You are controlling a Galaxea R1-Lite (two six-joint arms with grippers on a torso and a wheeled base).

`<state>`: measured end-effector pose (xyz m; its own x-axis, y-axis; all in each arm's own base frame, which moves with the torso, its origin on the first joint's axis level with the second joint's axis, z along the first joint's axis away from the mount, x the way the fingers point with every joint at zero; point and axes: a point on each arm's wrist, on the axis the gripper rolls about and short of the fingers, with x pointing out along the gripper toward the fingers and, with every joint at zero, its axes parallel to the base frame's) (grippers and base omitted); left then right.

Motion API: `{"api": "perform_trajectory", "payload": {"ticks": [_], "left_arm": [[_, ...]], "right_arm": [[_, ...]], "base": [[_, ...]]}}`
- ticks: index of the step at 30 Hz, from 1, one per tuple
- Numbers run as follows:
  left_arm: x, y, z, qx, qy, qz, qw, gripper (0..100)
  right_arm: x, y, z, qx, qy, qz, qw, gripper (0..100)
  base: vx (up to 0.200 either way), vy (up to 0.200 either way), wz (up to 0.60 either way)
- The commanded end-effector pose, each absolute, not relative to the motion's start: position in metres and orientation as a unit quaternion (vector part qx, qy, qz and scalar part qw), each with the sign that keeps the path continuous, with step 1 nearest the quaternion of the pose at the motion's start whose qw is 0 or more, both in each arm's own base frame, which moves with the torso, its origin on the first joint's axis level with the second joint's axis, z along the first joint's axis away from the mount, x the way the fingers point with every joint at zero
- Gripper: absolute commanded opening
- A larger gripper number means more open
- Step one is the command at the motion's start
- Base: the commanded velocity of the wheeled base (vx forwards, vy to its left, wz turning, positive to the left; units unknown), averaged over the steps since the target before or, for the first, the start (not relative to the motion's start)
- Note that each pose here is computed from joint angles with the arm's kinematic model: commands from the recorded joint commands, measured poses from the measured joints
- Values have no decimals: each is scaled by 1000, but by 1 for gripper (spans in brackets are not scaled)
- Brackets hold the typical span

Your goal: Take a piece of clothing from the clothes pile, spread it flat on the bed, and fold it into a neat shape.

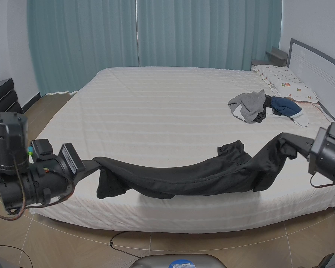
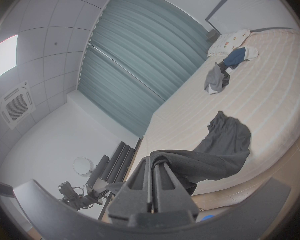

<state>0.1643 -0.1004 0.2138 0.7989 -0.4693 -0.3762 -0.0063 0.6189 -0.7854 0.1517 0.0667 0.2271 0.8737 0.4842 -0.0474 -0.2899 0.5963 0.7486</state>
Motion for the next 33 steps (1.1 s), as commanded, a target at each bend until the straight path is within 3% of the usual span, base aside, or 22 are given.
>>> {"api": "perform_trajectory", "payload": {"ticks": [1, 7, 11, 17, 20, 33], "left_arm": [[135, -80, 287, -442, 195, -185, 856, 0], [156, -84, 323, -446, 169, -176, 861, 0], [191, -89, 325, -447, 170, -146, 866, 0], [239, -101, 314, -443, 190, -113, 869, 0], [259, -105, 305, -442, 199, -105, 868, 0], [333, -110, 272, -440, 224, -55, 868, 0]], "right_arm": [[88, 38, 326, 404, -14, 275, 872, 0], [117, 37, 391, 399, -73, 263, 875, 0], [166, 41, 404, 396, -62, 235, 885, 0], [249, 46, 390, 396, -27, 197, 896, 0], [277, 52, 378, 397, -7, 188, 898, 0], [341, 65, 336, 387, 18, 181, 904, 0]], "base": [[0, 0, 0], [0, 0, 0], [0, 0, 0], [0, 0, 0], [200, 0, 0], [200, 0, 0]]}}
